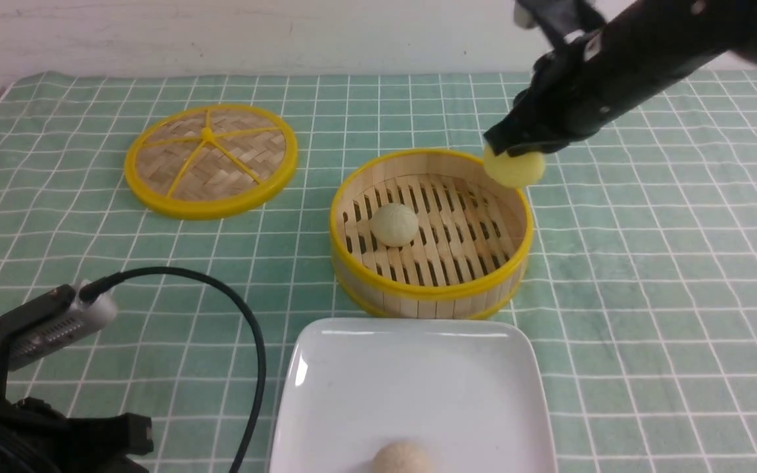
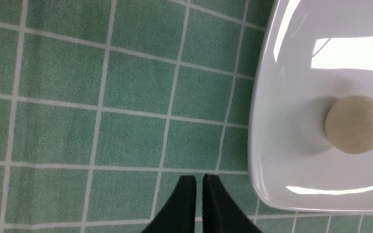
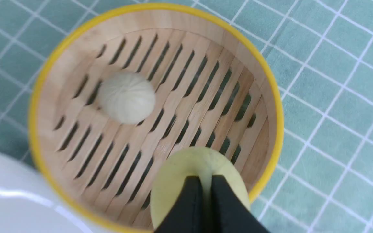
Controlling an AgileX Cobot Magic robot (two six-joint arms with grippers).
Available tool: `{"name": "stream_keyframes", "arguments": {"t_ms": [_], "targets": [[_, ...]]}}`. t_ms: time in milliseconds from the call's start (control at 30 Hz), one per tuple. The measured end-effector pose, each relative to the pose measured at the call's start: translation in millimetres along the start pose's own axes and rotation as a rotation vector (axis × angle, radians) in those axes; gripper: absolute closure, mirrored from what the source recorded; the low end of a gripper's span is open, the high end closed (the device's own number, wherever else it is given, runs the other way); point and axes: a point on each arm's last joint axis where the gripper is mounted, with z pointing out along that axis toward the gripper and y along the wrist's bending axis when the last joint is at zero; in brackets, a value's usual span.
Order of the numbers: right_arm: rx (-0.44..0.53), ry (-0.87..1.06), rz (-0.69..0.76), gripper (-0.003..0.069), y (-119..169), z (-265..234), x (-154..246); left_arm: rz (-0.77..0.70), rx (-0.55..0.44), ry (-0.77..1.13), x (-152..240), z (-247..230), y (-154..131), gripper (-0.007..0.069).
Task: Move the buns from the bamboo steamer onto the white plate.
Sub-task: 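Move the steamed bun from the bamboo steamer onto the white plate with the right gripper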
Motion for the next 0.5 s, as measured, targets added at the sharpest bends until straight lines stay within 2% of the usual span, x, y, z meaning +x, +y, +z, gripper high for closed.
{"name": "stream_keyframes", "arguments": {"t_ms": [133,233,300,400,500], "targets": [[-0.116,0.061,0.034,0.0645,21,-66,15,0.005,-0.006,-0.013,-1,0,1,0.0563],[-0.245,0.127,0.062,0.0643,38,-78,41,0.005,-0.007,-0.017,-2,0,1,0.0563],[-0.308,0.152,0.060,0.0641,49,-70,60,0.005,-0.007,-0.018,-2,0,1,0.0563],[-0.370,0.149,0.063,0.0635,68,-33,93,0.005,-0.007,-0.020,-2,0,1,0.0563],[-0.338,0.094,0.055,0.0625,79,6,119,0.005,-0.008,-0.021,-2,0,1,0.0560]]}}
